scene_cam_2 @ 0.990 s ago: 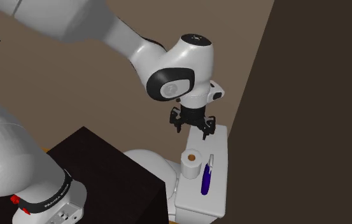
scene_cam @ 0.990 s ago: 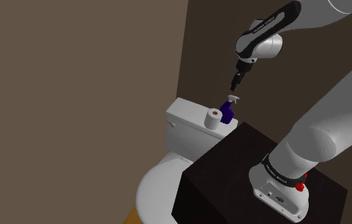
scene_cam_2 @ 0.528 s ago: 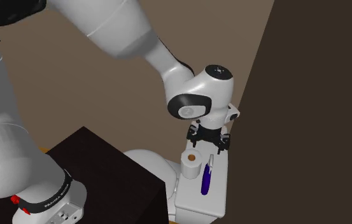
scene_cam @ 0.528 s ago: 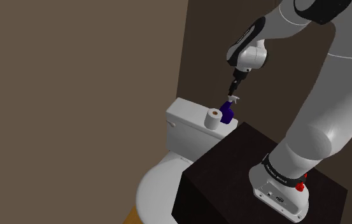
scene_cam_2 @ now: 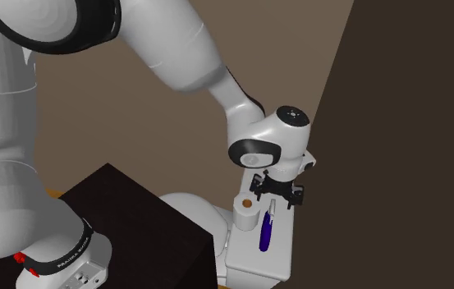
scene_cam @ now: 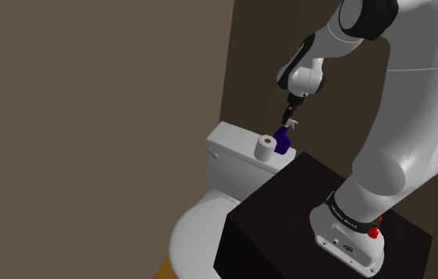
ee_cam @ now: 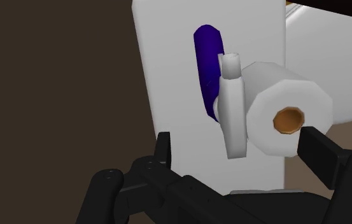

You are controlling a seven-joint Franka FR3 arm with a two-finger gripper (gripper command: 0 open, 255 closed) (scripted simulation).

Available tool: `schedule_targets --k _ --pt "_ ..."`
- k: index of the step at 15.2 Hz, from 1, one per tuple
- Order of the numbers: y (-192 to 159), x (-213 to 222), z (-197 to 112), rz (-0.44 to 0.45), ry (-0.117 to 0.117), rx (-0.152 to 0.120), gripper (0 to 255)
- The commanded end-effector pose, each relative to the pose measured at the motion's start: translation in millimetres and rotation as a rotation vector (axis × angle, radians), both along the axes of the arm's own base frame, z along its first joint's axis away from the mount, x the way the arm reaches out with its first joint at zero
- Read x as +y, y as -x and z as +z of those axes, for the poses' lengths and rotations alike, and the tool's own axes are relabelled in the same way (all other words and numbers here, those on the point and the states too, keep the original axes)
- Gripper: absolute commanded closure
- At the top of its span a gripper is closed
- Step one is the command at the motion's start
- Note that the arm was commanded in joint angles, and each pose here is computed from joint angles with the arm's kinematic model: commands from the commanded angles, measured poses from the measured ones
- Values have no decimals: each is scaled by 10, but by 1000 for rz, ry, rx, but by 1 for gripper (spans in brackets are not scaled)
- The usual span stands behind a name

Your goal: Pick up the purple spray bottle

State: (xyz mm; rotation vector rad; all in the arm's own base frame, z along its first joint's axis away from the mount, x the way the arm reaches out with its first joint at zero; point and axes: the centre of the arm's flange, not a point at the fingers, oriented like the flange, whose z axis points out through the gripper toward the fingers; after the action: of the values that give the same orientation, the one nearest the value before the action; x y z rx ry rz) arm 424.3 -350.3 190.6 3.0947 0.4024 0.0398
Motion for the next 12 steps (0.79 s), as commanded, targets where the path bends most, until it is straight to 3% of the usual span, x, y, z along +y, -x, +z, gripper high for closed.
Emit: schedule_targets --k 1,4,5,12 --pt "-1 6 -106 0 0 0 0" --pt "-1 6 -189 0 0 0 0" --pt "-1 10 -193 0 0 0 255" --pt "-2 11 -191 0 0 0 255"
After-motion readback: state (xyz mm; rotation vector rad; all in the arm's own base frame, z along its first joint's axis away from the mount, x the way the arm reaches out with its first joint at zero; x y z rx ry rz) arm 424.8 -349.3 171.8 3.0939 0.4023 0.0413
